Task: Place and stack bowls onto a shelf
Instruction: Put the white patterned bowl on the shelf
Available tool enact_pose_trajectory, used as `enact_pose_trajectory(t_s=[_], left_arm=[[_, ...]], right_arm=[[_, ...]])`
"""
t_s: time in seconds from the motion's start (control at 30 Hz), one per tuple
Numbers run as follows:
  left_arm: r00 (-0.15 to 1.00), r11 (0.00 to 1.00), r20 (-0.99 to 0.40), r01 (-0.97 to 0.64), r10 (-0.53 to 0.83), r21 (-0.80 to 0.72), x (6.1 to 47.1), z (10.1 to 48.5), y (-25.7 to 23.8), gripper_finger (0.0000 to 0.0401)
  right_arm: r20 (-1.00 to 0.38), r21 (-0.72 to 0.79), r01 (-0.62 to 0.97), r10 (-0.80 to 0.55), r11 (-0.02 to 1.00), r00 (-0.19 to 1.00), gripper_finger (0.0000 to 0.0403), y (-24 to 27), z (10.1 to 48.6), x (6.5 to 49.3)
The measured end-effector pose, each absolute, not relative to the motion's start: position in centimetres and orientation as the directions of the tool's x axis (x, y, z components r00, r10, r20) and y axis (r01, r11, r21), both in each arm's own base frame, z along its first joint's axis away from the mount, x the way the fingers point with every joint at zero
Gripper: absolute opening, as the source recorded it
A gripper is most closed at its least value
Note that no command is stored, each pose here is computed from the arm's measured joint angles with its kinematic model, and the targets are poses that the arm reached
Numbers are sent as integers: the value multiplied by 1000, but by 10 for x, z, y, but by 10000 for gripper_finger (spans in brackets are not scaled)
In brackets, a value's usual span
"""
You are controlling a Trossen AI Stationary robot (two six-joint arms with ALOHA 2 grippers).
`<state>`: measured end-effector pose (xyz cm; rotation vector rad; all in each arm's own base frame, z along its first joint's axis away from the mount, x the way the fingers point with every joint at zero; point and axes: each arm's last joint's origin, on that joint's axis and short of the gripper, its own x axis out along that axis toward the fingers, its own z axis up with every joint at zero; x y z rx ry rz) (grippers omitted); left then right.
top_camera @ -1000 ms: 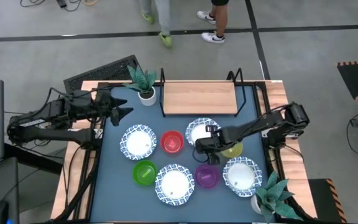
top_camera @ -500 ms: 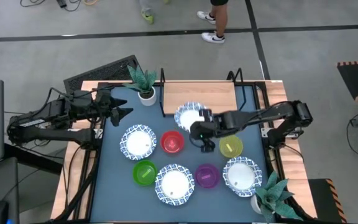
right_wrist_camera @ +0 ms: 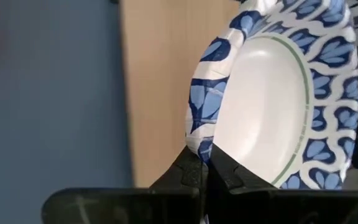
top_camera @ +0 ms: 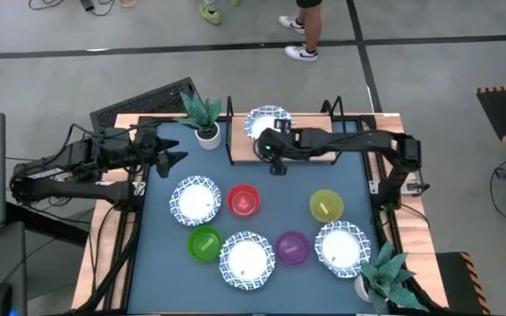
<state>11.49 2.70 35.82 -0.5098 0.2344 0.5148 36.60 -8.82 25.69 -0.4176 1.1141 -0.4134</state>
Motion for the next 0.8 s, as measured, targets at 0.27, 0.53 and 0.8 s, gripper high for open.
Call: enact_pose_trajectory(t_s=[0.27, 0.53, 0.8], left_arm=[[842, 746, -339, -532, 419, -400, 115, 358, 27, 300], [830, 740, -357, -549, 428, -389, 114, 356, 27, 300], [830, 739, -357, -549, 428, -391, 114, 356, 27, 300]], right_arm=[[-799, -508, 19, -480, 861, 361, 20, -102, 231, 392], [-820, -500, 0, -473, 866, 322, 21, -111, 209, 410], [-832, -474, 2, -449, 880, 326, 52, -114, 211, 409]])
